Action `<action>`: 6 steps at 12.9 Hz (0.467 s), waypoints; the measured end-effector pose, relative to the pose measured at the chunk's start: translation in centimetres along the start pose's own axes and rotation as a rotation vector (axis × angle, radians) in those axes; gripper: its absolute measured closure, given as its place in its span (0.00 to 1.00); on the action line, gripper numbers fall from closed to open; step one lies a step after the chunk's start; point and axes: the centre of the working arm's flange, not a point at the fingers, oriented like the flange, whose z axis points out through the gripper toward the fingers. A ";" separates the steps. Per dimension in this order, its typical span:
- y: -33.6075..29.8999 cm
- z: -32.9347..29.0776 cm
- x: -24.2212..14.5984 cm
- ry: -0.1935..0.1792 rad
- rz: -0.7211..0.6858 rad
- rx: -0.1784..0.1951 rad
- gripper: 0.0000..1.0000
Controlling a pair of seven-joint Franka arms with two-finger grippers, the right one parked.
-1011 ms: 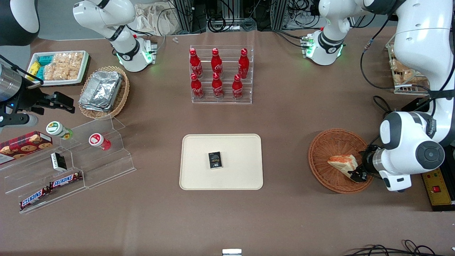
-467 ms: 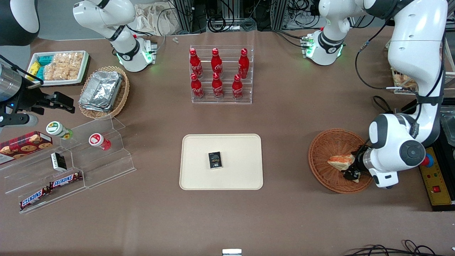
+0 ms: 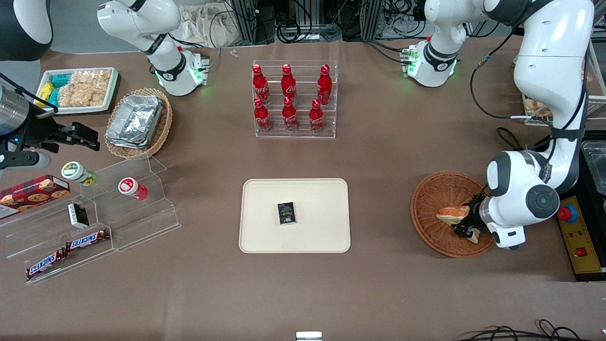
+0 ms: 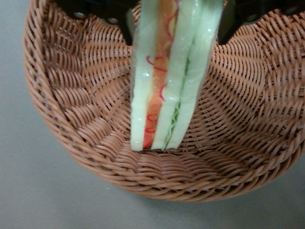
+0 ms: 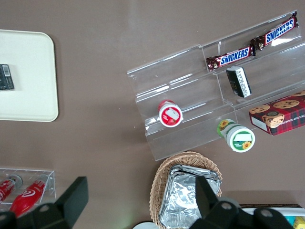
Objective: Place sandwich from basket to tray
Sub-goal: 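Close the left gripper on the wrapped sandwich and lift it, then carry the sandwich with the left gripper over the cream tray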
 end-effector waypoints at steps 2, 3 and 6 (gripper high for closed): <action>0.3 -0.7 0.0 0.018 0.029 -0.005 0.52; 0.4 -1.1 0.1 0.023 0.042 -0.010 0.59; 0.4 -5.6 0.6 0.020 0.093 0.016 0.66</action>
